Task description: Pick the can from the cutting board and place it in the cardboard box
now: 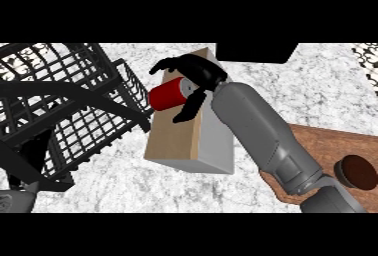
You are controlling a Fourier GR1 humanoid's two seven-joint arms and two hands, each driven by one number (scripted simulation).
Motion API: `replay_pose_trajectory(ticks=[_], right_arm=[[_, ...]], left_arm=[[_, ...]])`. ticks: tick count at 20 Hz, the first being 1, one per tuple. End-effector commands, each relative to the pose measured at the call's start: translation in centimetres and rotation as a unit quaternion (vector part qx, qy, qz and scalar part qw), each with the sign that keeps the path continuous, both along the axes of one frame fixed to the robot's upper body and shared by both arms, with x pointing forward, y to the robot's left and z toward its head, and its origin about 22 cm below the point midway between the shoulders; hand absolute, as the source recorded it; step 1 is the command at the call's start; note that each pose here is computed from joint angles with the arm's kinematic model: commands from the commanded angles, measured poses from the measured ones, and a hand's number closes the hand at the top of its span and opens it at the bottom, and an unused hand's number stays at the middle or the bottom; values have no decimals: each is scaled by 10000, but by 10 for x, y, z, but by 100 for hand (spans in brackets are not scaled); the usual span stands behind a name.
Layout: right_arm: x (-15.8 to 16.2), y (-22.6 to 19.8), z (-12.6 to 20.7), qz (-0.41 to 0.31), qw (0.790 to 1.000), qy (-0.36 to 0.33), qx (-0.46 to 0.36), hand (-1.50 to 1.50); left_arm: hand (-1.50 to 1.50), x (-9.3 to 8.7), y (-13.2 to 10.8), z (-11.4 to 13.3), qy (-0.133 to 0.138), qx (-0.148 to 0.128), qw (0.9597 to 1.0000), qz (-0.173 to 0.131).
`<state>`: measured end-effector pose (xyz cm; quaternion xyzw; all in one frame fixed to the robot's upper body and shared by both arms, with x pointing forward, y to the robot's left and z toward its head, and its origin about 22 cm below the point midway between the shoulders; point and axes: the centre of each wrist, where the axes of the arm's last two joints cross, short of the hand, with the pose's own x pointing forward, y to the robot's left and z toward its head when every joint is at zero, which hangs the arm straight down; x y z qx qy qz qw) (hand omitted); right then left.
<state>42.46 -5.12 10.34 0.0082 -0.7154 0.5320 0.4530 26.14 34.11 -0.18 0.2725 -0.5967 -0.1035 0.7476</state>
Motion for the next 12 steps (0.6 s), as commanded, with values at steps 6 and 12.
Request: replay_pose_trajectory(ticks=[6,12], right_arm=[[0,-6,-19,-49,9902,152,1384,-150],[19,-23,6,-445,9673,582,2428,-150]], left_arm=[[0,1,10,14,-424,231,9987,-153],[0,8,-1,21,-451,206,9988,-46]])
